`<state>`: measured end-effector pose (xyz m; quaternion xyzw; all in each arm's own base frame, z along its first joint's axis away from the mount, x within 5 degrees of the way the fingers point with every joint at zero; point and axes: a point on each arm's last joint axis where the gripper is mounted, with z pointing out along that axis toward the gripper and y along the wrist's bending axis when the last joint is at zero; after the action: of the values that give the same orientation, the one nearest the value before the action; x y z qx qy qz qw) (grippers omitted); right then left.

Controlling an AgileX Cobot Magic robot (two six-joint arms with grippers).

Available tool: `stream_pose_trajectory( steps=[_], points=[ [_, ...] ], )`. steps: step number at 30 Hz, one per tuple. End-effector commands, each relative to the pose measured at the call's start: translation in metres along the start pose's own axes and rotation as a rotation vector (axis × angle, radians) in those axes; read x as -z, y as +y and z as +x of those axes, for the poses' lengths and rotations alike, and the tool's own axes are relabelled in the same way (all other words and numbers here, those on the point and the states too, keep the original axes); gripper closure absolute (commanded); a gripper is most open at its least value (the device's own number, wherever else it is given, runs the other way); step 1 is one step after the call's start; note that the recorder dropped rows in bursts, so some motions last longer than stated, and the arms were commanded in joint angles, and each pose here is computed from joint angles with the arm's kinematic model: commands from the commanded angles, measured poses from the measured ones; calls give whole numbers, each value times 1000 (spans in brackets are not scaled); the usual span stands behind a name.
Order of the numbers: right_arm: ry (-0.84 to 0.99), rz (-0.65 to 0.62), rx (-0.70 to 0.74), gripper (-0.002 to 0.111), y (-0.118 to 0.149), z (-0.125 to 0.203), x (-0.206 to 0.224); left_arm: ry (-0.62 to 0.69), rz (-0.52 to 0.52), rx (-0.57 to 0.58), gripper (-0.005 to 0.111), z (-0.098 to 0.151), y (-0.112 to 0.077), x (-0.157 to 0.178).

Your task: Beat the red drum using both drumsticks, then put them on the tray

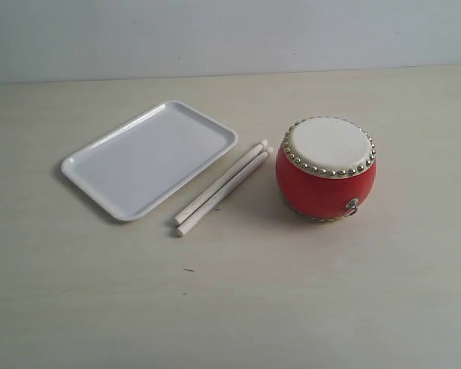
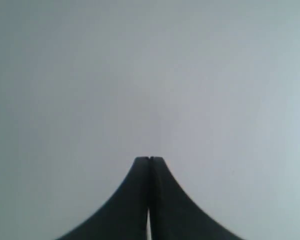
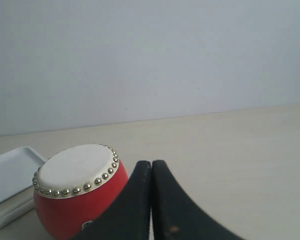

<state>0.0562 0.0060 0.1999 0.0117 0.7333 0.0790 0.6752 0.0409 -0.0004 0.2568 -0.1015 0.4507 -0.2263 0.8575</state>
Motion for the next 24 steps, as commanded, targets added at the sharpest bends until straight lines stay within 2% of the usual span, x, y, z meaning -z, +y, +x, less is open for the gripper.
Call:
stream_pose_trajectory(
  steps=[1,2,6,10,17,19,22,24],
  points=[
    [-9,-22,3,108,1,1,0,-81,-80,87,107,-28,-4,-32],
    [-9,-25,3,108,1,1,0,-35,-102,73,107,-32,-7,-56],
    [-9,-25,3,108,1,1,0,161,-101,-60,107,-34,-18,-116],
    [-9,-25,3,108,1,1,0,416,-88,-322,107,-35,-27,-177],
    [-9,-25,3,108,1,1,0,733,-105,-815,107,-34,-18,-246],
    [-9,-25,3,108,1,1,0,834,-132,-912,107,-30,-10,-260],
    [-9,-25,3,108,1,1,0,1034,-191,-947,107,-10,6,-275],
    [-9,-25,3,108,1,1,0,1182,-235,-890,107,9,17,-282]
  ],
)
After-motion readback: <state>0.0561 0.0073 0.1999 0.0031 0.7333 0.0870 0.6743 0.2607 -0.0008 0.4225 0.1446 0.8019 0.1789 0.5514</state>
